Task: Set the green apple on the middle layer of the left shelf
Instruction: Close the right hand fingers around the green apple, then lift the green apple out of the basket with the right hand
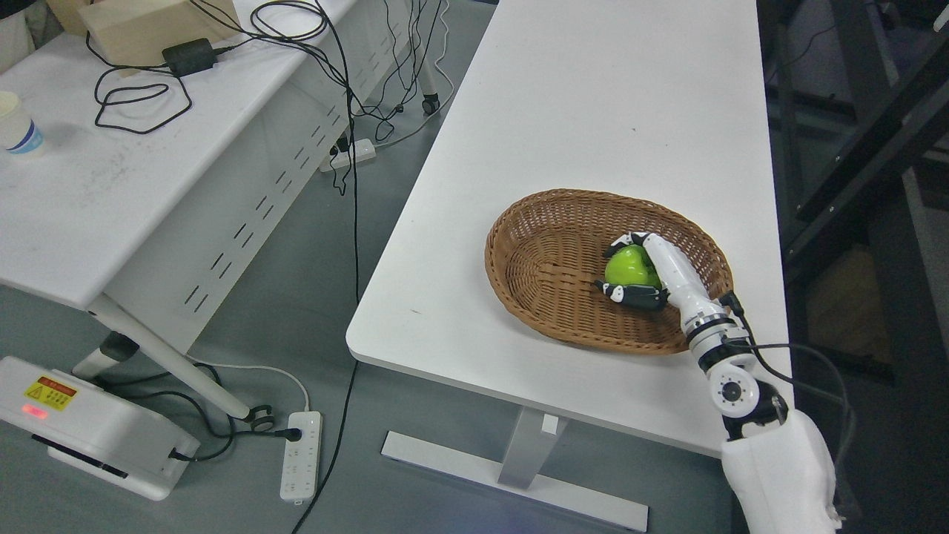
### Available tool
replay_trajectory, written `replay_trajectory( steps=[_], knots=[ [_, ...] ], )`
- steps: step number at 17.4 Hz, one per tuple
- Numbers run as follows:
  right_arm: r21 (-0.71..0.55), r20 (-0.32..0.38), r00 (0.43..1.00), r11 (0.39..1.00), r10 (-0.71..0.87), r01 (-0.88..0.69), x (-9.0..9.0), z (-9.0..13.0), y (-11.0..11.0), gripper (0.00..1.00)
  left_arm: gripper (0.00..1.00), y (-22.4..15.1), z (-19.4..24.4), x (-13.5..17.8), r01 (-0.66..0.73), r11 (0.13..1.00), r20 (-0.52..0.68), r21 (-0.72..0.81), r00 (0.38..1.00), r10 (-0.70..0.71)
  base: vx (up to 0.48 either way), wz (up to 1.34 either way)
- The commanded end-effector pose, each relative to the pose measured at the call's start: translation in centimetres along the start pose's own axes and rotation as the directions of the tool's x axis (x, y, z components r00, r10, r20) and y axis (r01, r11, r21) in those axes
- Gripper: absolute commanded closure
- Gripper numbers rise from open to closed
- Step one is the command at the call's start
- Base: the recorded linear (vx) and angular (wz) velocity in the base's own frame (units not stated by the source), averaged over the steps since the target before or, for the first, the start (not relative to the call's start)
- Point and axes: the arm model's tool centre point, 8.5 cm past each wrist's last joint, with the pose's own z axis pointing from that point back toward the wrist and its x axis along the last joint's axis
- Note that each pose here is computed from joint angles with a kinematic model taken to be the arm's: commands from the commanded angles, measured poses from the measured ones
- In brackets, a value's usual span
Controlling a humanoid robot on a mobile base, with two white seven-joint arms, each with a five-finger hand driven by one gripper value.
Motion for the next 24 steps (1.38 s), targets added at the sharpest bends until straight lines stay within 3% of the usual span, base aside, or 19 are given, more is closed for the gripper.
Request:
replay_trajectory(
  steps=[1, 3, 6, 9, 13, 18, 24],
  knots=[
    [-0.215, 0.037, 0.965, 0.941, -0.261, 0.262, -1.6, 2.2, -6.0, 1.0, 0.0, 1.1, 0.2, -0.5, 0.0, 1.0, -0.007, 0.019, 1.0, 0.0, 0.0, 0.0],
    [-0.263, 0.062, 0.951, 0.914, -0.303, 0.308, -2.0, 3.5, -7.0, 1.0, 0.0, 1.1, 0.2, -0.5, 0.0, 1.0, -0.007, 0.017, 1.0, 0.0, 0.0, 0.0],
    [-0.361, 0.139, 0.946, 0.875, -0.291, 0.322, -1.3, 6.3, -7.9, 1.0, 0.0, 1.1, 0.2, -0.5, 0.0, 1.0, -0.007, 0.019, 1.0, 0.0, 0.0, 0.0],
    [-0.426, 0.157, 0.933, 0.831, -0.323, 0.359, -1.9, 9.7, -6.7, 1.0, 0.0, 1.1, 0.2, -0.5, 0.0, 1.0, -0.007, 0.017, 1.0, 0.0, 0.0, 0.0],
    [-0.486, 0.188, 0.918, 0.779, -0.348, 0.395, -1.5, 12.6, -5.8, 1.0, 0.0, 1.1, 0.2, -0.5, 0.0, 1.0, -0.007, 0.019, 1.0, 0.0, 0.001, 0.0],
    [-0.482, 0.17, 0.911, 0.774, -0.376, 0.41, -1.9, 14.2, -3.9, 1.0, 0.0, 1.1, 0.2, -0.5, 0.0, 1.0, -0.007, 0.019, 1.0, 0.0, -0.006, 0.0],
    [-0.457, 0.151, 0.902, 0.781, -0.404, 0.426, -1.7, 13.9, -2.7, 1.0, 0.0, 1.1, 0.2, -0.5, 0.0, 1.0, -0.007, 0.019, 1.0, 0.0, -0.057, -0.07]
  ],
)
